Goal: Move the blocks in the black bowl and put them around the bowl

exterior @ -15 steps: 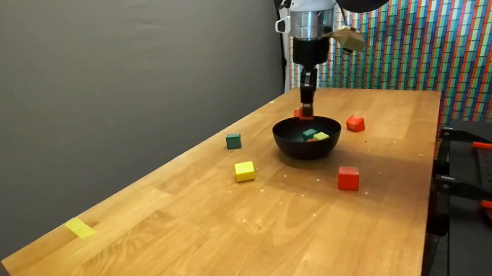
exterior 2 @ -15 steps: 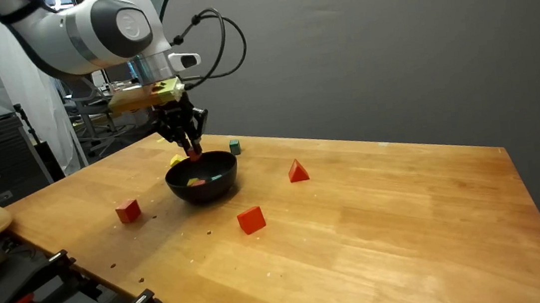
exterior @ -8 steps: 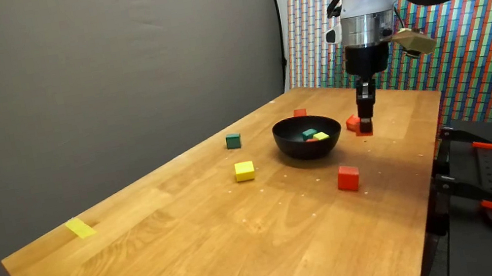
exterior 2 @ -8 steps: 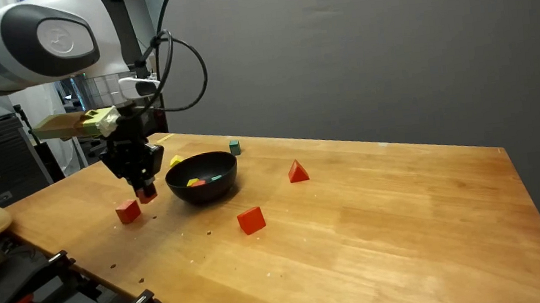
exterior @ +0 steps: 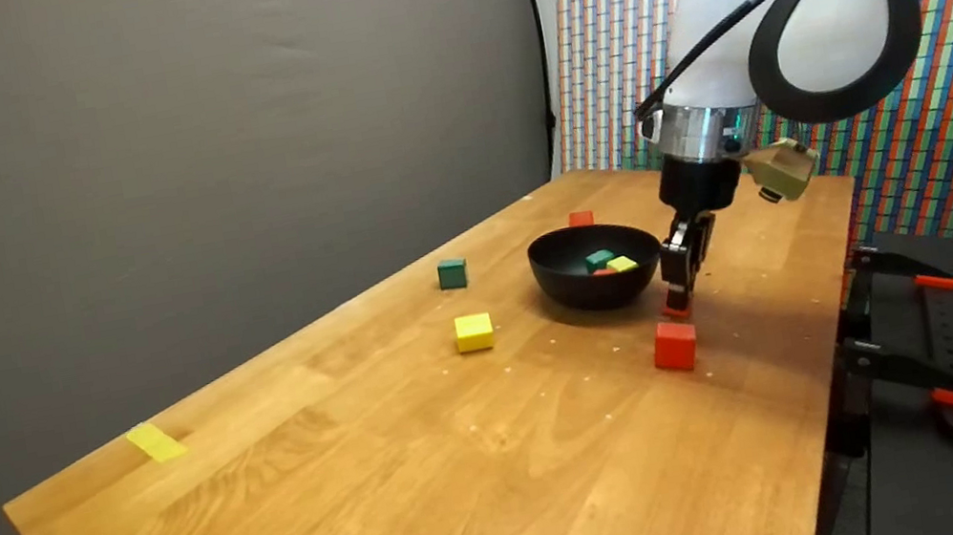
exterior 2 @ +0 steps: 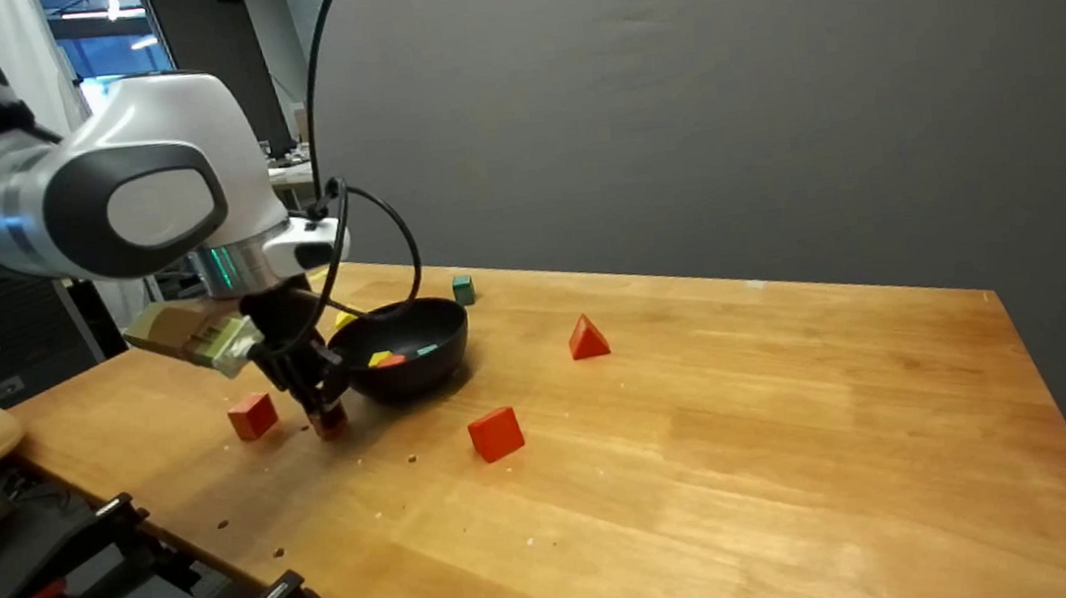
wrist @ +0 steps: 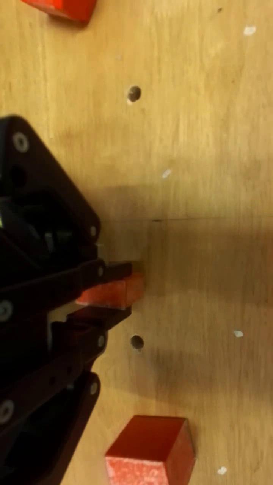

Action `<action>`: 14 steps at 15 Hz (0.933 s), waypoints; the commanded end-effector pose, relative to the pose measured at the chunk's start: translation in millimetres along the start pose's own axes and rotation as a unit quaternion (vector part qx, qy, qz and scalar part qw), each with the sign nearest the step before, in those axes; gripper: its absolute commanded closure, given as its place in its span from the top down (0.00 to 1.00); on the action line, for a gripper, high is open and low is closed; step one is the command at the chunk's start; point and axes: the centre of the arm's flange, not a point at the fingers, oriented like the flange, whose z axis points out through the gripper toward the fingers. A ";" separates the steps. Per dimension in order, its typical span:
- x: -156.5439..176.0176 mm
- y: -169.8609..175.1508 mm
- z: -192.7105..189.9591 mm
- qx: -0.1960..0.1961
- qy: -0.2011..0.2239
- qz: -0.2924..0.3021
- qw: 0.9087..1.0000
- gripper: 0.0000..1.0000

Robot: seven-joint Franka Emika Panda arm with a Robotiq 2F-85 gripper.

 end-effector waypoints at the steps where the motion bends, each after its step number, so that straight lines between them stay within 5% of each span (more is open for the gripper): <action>1: -27.8 7.2 15.4 0.003 0.009 0.021 1.000 0.11; 2: -29.5 8.6 12.1 0.000 0.007 0.021 1.000 0.45; 5: -31.6 15.3 9.3 -0.005 0.010 0.027 1.000 0.60; 6: -4.1 8.3 13.2 -0.002 -0.002 0.018 1.000 0.67; 7: -3.8 9.0 14.8 -0.003 -0.003 0.019 1.000 0.51; 9: -3.4 7.8 14.9 -0.002 -0.003 0.018 1.000 0.66; 10: -3.5 7.7 14.9 -0.002 -0.003 0.018 1.000 0.92; 14: -15.2 9.5 -27.4 -0.006 -0.004 -0.008 1.000 1.00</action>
